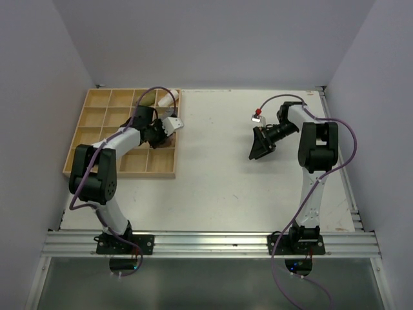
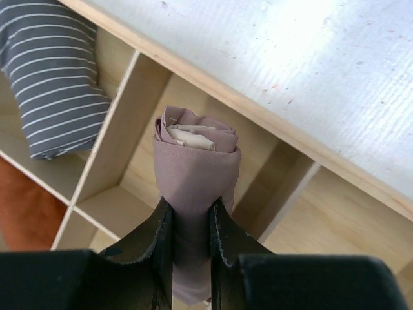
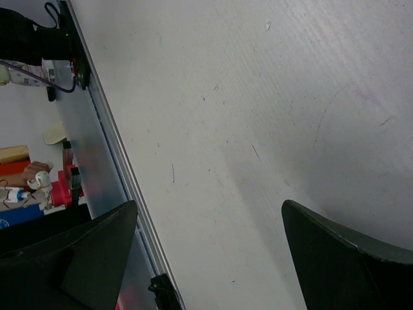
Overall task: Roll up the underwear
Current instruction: Place the rolled underwear into the container
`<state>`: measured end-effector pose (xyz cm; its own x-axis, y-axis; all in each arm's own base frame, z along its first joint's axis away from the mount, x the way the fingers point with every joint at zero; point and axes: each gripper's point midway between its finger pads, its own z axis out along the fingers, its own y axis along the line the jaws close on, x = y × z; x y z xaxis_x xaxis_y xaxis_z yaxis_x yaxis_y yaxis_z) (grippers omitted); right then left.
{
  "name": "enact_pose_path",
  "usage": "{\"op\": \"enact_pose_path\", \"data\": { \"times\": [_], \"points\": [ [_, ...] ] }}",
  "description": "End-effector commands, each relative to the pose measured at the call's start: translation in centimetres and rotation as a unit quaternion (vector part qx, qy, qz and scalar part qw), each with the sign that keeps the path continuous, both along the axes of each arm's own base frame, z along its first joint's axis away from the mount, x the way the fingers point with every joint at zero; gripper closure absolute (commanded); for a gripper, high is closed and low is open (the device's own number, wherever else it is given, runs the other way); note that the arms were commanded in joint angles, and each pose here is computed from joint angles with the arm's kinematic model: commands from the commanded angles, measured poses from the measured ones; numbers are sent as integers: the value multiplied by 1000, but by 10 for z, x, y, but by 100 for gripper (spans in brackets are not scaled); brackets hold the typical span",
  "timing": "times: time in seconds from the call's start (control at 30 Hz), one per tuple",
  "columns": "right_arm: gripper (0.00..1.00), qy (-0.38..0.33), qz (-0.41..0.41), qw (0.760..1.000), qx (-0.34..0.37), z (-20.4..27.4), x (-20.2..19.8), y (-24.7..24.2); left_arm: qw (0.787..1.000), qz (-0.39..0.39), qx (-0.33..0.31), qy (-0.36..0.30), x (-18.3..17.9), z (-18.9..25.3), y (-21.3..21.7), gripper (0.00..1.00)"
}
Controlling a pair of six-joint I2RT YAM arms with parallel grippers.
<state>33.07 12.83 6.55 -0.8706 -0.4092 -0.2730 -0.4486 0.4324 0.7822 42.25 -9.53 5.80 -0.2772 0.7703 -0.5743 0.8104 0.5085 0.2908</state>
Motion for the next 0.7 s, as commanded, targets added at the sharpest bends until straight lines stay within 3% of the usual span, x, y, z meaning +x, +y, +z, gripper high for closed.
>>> {"op": "enact_pose_path", "data": {
  "times": [0.0,0.27,0.47,0.57,0.67],
  "points": [
    [2,31,1,999,15,36,-23,3,999,0,-30,21,-9,2,-14,100],
    [2,34,7,999,18,37,-27,3,991,10,-66,120,-21,-23,-28,100],
    [1,40,11,999,20,38,-30,2,980,59,-99,163,-5,-33,-36,100],
    [1,41,16,999,24,40,-33,3,974,84,-99,184,2,-40,-35,95],
    [1,44,19,998,33,45,-36,4,974,91,-102,180,6,-37,-34,79]
  ]
}}
